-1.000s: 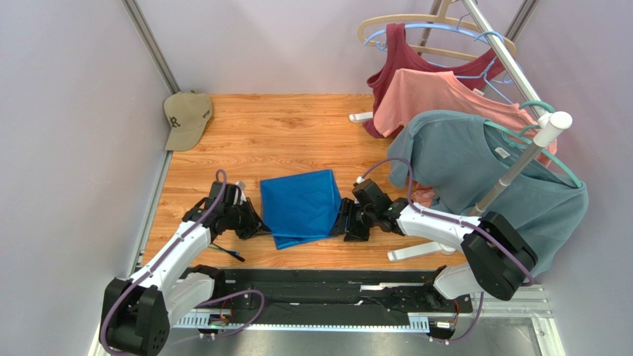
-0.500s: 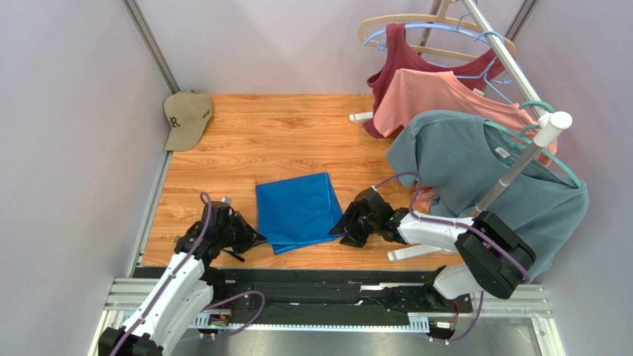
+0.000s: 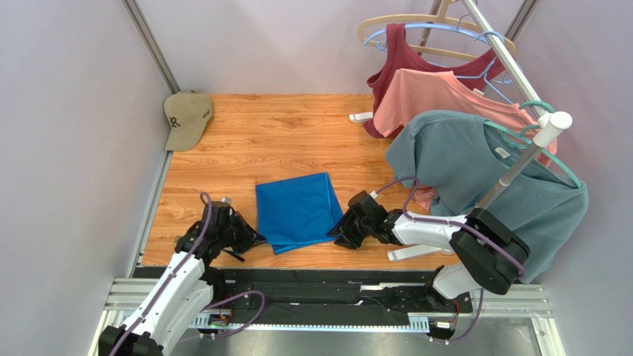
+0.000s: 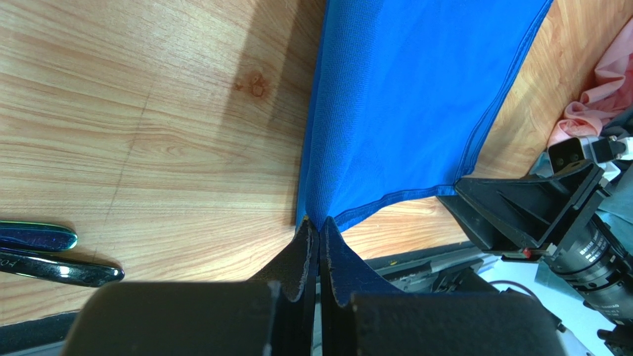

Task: Fold the napkin into a case and place the utensils inside
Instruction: Smooth out the square-folded napkin at the center of the board.

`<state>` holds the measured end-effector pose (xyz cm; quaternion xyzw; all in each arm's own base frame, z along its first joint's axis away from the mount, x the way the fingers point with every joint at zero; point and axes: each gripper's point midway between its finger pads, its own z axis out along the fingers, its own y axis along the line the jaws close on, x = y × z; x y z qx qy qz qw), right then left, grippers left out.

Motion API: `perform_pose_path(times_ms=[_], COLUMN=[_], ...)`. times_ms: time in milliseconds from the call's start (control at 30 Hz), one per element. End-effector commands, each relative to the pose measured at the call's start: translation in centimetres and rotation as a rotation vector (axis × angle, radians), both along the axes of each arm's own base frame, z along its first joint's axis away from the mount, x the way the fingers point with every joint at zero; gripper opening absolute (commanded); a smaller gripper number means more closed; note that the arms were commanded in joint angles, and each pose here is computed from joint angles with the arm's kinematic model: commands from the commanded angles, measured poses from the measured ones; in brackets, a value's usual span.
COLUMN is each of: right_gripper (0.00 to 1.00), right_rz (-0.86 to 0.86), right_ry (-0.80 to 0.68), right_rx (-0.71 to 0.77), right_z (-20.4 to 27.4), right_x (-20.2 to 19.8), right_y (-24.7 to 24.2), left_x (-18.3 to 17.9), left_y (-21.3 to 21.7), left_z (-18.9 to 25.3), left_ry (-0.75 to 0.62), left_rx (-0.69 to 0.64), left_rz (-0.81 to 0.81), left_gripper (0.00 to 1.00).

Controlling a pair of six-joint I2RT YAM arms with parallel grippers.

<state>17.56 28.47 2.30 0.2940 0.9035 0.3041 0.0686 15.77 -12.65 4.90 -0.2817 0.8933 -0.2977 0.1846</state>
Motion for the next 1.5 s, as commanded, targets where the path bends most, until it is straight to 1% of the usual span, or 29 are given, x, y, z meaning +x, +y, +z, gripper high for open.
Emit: perform_pose_path(times_ms=[0,133,267,300,433,533,567,600,633,733,933,1000,1100,1133,1167,1200,1267,1333,1367,1400,1433,1467], right_gripper=[0.44,0.43,0.40,0.37,0.35,0.27,0.26,0.26,0.26,0.18,0.18,0.14,0.11,0.05,0.00,0.00,0.00,0.00,0.00,0.00,0.00,0.00], right_rz=[-0.084,-0.122,-0.131,-0.134,-0.133,-0.111,-0.102,-0.114,-0.111,-0.109,-0.079,-0.059,-0.034,-0.028,-0.028,-0.012,-0.002,0.058,0.063,0.078,0.170,0.170], right_ry=[0.042,0.046,0.072,0.076,0.084,0.064,0.073,0.034,0.025,-0.007,-0.091,-0.108,-0.114,-0.122,-0.138,-0.157,-0.199,-0.288,-0.360,-0.396,-0.513,-0.539], right_rx=[-0.115,-0.135,-0.158,-0.161,-0.170,-0.160,-0.181,-0.199,-0.203,-0.217,-0.239,-0.232,-0.233,-0.228,-0.218,-0.211,-0.181,-0.181,-0.170,-0.208,-0.246,-0.261], right_z=[-2.5,-3.1,-3.9,-4.1,-5.1,-4.8,-4.8,-4.3,-4.1,-3.0,-0.2,0.2,0.8,1.1,1.5,1.8,3.1,4.3,6.4,6.7,8.0,9.0], right_x=[0.0,0.1,-0.2,-0.3,-0.6,-0.5,-0.9,-0.4,-0.3,-0.3,0.4,0.5,0.5,0.6,0.8,1.1,2.1,3.6,5.8,7.1,9.0,11.4], right_y=[-1.7,-2.4,-2.8,-2.9,-3.1,-2.8,-3.2,-3.4,-3.6,-4.2,-4.8,-4.6,-4.4,-4.2,-4.1,-3.9,-3.4,-3.1,-2.7,-2.9,-2.6,-3.4], left_x=[0.1,0.1,0.0,0.0,-0.1,0.0,0.0,0.1,0.0,0.0,0.2,0.3,0.5,0.5,0.7,0.8,1.4,2.4,3.2,3.8,5.5,6.4], left_y=[-0.2,-0.1,-0.1,-0.2,-0.1,-0.1,-0.1,-0.1,0.0,0.0,0.1,0.1,-0.1,-0.1,-0.2,-0.4,-0.3,-0.7,-1.0,-1.3,-1.7,-1.8], left_z=[0.5,0.4,0.5,0.5,0.5,0.7,0.7,0.8,0.8,0.7,0.9,1.2,1.8,2.0,2.3,2.6,3.7,4.9,6.3,7.1,8.8,9.6], left_ry=[-0.014,-0.015,-0.022,-0.021,-0.022,-0.029,-0.029,-0.033,-0.033,-0.028,-0.043,-0.046,-0.065,-0.070,-0.081,-0.092,-0.122,-0.158,-0.189,-0.204,-0.239,-0.248], left_rx=[-0.011,-0.014,-0.016,-0.016,-0.014,-0.014,-0.012,-0.010,-0.007,-0.003,0.008,0.006,0.001,0.000,-0.004,-0.007,0.009,-0.004,-0.019,-0.032,-0.039,-0.033], left_rz=[-0.003,0.000,0.001,-0.001,-0.002,-0.004,-0.004,-0.005,-0.007,-0.005,-0.010,-0.011,-0.023,-0.028,-0.033,-0.044,-0.064,-0.065,-0.064,-0.067,-0.064,-0.060], left_gripper=[0.00,0.00,0.00,0.00,0.00,0.00,0.00,0.00,0.00,0.00,0.00,0.00,0.00,0.00,0.00,0.00,0.00,0.00,0.00,0.00,0.00,0.00])
